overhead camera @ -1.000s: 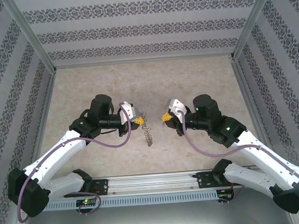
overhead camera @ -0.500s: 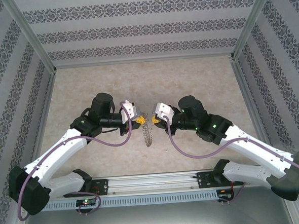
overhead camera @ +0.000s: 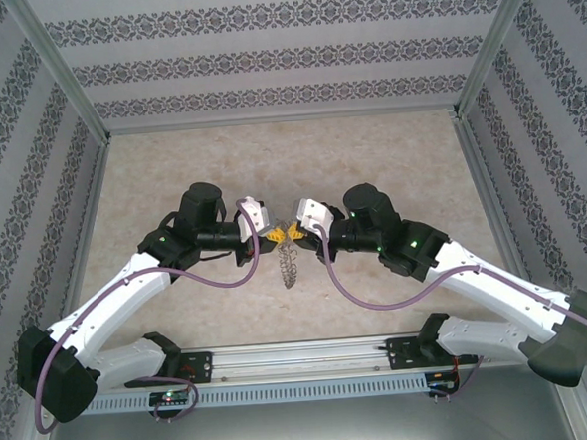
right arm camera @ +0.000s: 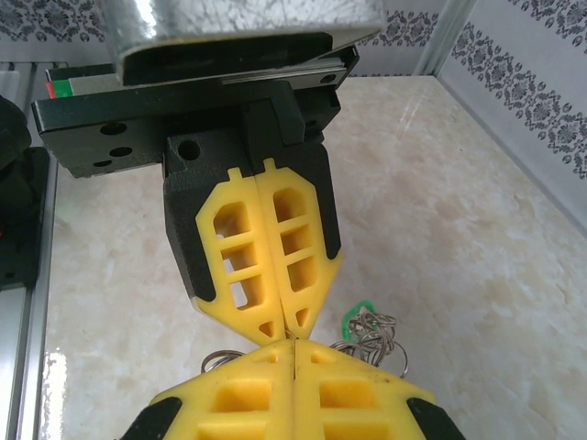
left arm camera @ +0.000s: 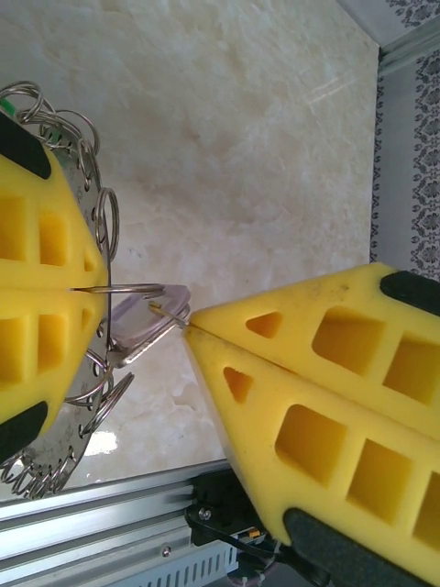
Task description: Put the keys on the keyring
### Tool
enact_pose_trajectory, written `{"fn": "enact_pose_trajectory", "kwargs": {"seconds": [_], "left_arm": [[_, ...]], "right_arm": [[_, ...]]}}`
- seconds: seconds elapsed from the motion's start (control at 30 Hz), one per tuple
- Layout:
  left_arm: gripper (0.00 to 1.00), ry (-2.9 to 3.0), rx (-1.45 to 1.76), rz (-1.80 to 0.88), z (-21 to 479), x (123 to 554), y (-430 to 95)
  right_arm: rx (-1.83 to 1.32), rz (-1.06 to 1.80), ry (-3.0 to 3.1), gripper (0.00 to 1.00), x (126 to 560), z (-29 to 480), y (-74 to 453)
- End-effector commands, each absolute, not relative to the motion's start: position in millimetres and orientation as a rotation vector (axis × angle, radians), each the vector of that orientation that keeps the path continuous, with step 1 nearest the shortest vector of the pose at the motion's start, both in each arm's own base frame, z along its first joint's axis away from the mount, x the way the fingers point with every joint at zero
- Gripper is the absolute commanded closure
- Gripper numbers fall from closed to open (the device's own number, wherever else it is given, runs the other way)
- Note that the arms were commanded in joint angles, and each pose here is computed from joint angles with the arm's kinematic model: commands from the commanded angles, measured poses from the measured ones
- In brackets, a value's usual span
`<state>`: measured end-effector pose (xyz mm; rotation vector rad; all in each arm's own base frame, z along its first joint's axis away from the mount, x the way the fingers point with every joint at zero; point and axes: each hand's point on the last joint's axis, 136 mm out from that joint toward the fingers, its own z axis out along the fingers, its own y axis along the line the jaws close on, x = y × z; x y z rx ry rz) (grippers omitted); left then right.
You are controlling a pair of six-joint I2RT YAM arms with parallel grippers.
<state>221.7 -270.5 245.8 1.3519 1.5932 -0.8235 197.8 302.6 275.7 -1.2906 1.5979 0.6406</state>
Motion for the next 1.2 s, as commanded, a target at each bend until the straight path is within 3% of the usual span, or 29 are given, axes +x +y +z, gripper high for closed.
{"fn": "enact_pose_trajectory", "kwargs": {"seconds": [0.0, 0.7, 1.17], "left_arm": [[1.0, 1.507, 1.346, -0.819, 269.1, 219.0, -275.8], [1.0, 1.452, 1.37, -0.845, 269.0, 210.6, -276.9], [1.0, 1.421, 1.354, -0.823, 271.4, 213.6, -277.2]], "right_arm": [[-1.282, 0.681, 1.574, 1.0, 193.7, 287.6, 309.6], [-1.151, 0.591, 1.667, 1.0, 216.2, 278.7, 301.1], [-1.201, 0.665, 1.692, 1.0, 208.2, 270.7, 310.3]]}}
